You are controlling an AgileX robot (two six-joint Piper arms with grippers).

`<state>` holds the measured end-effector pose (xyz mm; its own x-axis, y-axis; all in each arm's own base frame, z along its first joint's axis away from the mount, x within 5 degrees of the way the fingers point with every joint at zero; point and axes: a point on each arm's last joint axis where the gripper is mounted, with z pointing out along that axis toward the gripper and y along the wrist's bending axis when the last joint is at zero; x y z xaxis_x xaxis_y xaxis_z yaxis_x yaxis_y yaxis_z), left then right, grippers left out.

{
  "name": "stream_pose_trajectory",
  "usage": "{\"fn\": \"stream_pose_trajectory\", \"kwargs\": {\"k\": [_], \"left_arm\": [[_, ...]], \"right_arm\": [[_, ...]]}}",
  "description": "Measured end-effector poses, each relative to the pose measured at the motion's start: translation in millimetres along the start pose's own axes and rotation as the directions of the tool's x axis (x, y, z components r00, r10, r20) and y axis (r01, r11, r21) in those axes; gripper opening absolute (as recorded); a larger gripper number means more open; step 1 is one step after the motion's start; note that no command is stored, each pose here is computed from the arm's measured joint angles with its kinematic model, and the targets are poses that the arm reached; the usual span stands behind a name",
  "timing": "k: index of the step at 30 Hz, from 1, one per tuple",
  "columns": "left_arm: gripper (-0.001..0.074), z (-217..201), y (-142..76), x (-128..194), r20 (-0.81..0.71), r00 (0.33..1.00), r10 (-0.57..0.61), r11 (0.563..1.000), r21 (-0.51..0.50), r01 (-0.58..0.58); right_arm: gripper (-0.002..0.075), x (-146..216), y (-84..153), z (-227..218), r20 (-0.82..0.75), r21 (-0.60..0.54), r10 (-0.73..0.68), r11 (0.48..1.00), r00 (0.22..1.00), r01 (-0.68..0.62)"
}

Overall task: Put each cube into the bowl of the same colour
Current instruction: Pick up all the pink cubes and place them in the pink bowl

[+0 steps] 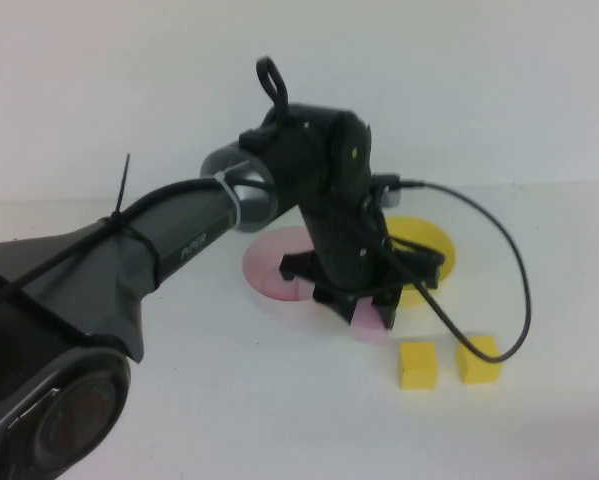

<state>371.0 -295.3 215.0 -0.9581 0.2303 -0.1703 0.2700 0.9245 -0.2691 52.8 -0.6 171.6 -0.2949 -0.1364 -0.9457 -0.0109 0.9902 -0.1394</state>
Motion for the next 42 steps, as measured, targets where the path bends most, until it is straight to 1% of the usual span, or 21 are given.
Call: {"fn": "stream_pose_trajectory", "kwargs": {"k": [3, 6, 9, 13, 16, 18, 21, 25, 27, 30, 36, 38, 40, 42], "left_arm": [[0.0261, -18, -5, -9, 0.049, 0.998, 0.027, 1.000, -0.004, -0.027], [0.0260, -37, -2, -19, 0.103, 0.993, 0.056, 0.997, -0.053, -0.050], [0.0260, -52, 11, -28, 0.145, 0.988, 0.055, 0.994, -0.104, -0.040], [0.0260, -63, 34, -39, 0.181, 0.983, -0.033, 0.993, -0.105, 0.053], [0.0260, -62, 50, -44, 0.183, 0.981, -0.070, 0.990, -0.111, 0.091], [0.0260, -58, 56, -48, 0.188, 0.979, -0.077, 0.991, -0.092, 0.095], [0.0281, -48, 58, -54, 0.202, 0.978, -0.055, 0.997, -0.040, 0.065], [0.0316, -33, 61, -57, 0.176, 0.981, -0.086, 0.996, 0.008, 0.086], [0.0325, -28, 64, -58, 0.166, 0.982, -0.092, 0.996, 0.007, 0.092], [0.0330, -29, 67, -58, 0.173, 0.982, -0.077, 0.996, -0.022, 0.082], [0.0337, -30, 69, -59, 0.176, 0.982, -0.065, 0.997, -0.016, 0.069], [0.0329, -30, 67, -58, 0.166, 0.985, -0.046, 0.999, -0.006, 0.048], [0.0293, -29, 66, -57, 0.146, 0.989, -0.030, 1.000, 0.008, 0.029], [0.0215, -29, 64, -54, 0.117, 0.993, -0.007, 1.000, 0.019, 0.005]], "right_arm": [[-0.0002, 0, 0, 0, 0.000, 0.000, 0.000, 1.000, 1.000, 0.000], [-0.0002, 0, 0, 0, 0.000, 0.000, 0.000, 1.000, 1.000, 0.000], [-0.0002, 0, 0, 0, 0.000, 0.000, 0.000, 1.000, 1.000, 0.000], [-0.0002, 0, 0, 0, 0.000, 0.000, 0.000, 1.000, 1.000, 0.000], [-0.0002, 0, 0, 0, 0.000, 0.000, 0.000, 1.000, 1.000, 0.000], [-0.0002, 0, 0, 0, 0.000, 0.000, 0.000, 1.000, 1.000, 0.000], [-0.0002, 0, 0, 0, 0.000, 0.000, 0.000, 1.000, 1.000, 0.000], [-0.0002, 0, 0, 0, 0.000, 0.000, 0.000, 1.000, 1.000, 0.000], [-0.0002, 0, 0, 0, 0.000, 0.000, 0.000, 1.000, 1.000, 0.000], [-0.0002, 0, 0, 0, 0.000, 0.000, 0.000, 1.000, 1.000, 0.000], [-0.0002, 0, 0, 0, 0.000, 0.000, 0.000, 1.000, 1.000, 0.000], [-0.0002, 0, 0, 0, 0.000, 0.000, 0.000, 1.000, 1.000, 0.000], [-0.0002, 0, 0, 0, 0.000, 0.000, 0.000, 1.000, 1.000, 0.000], [-0.0002, 0, 0, 0, 0.000, 0.000, 0.000, 1.000, 1.000, 0.000]]}}
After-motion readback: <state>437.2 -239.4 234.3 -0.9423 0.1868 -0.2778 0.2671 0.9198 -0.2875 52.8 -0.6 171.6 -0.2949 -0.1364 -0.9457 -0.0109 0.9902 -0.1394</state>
